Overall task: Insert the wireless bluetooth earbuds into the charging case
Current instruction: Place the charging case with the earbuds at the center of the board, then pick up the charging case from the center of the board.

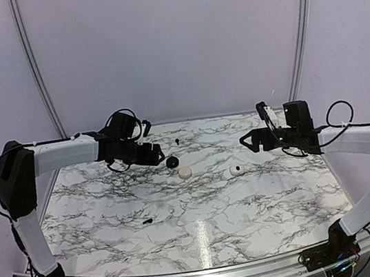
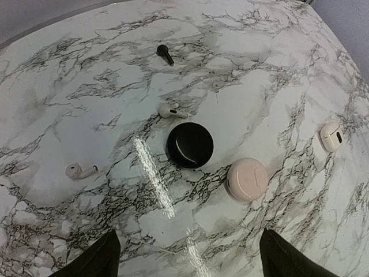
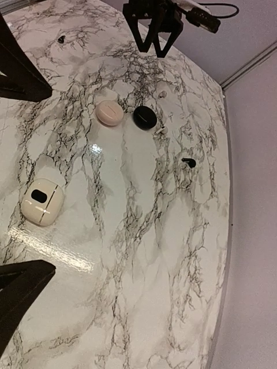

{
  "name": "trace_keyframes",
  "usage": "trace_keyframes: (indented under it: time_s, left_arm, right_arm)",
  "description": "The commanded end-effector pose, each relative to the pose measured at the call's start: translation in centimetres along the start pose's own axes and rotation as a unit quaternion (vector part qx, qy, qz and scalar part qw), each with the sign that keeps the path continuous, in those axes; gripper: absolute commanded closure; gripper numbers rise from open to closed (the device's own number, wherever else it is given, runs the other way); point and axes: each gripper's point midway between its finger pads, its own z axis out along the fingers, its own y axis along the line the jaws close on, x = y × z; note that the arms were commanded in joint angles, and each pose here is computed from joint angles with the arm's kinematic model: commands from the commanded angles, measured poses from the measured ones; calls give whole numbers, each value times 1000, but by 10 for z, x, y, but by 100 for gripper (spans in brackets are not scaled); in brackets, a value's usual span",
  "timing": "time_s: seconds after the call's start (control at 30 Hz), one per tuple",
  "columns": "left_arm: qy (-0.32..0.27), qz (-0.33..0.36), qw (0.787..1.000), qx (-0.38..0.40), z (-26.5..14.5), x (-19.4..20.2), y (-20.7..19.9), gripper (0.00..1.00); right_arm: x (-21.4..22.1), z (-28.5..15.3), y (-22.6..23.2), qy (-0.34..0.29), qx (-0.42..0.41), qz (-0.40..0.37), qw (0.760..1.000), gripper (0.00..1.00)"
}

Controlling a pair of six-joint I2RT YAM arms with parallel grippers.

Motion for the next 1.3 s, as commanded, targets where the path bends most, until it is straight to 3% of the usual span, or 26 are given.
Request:
trace_keyframes:
  time_s: [0.0, 0.2, 0.8, 1.27]
  left_arm:
    - [30, 15, 999, 5, 26, 1, -3, 16]
    - [46, 24, 999, 0, 59, -5, -5, 22]
    - [88, 51, 995, -4, 113, 9, -9, 25]
    - [102, 82, 991, -40, 133, 14, -3, 41]
  right_arm:
    - [-25, -19, 4, -50, 12, -32, 998, 3]
    - [-28, -28, 10, -69, 7, -35, 997, 1]
    - [-20, -22, 17, -62, -25, -33, 997, 2]
    - [-15, -15, 21, -52, -47, -27, 997, 1]
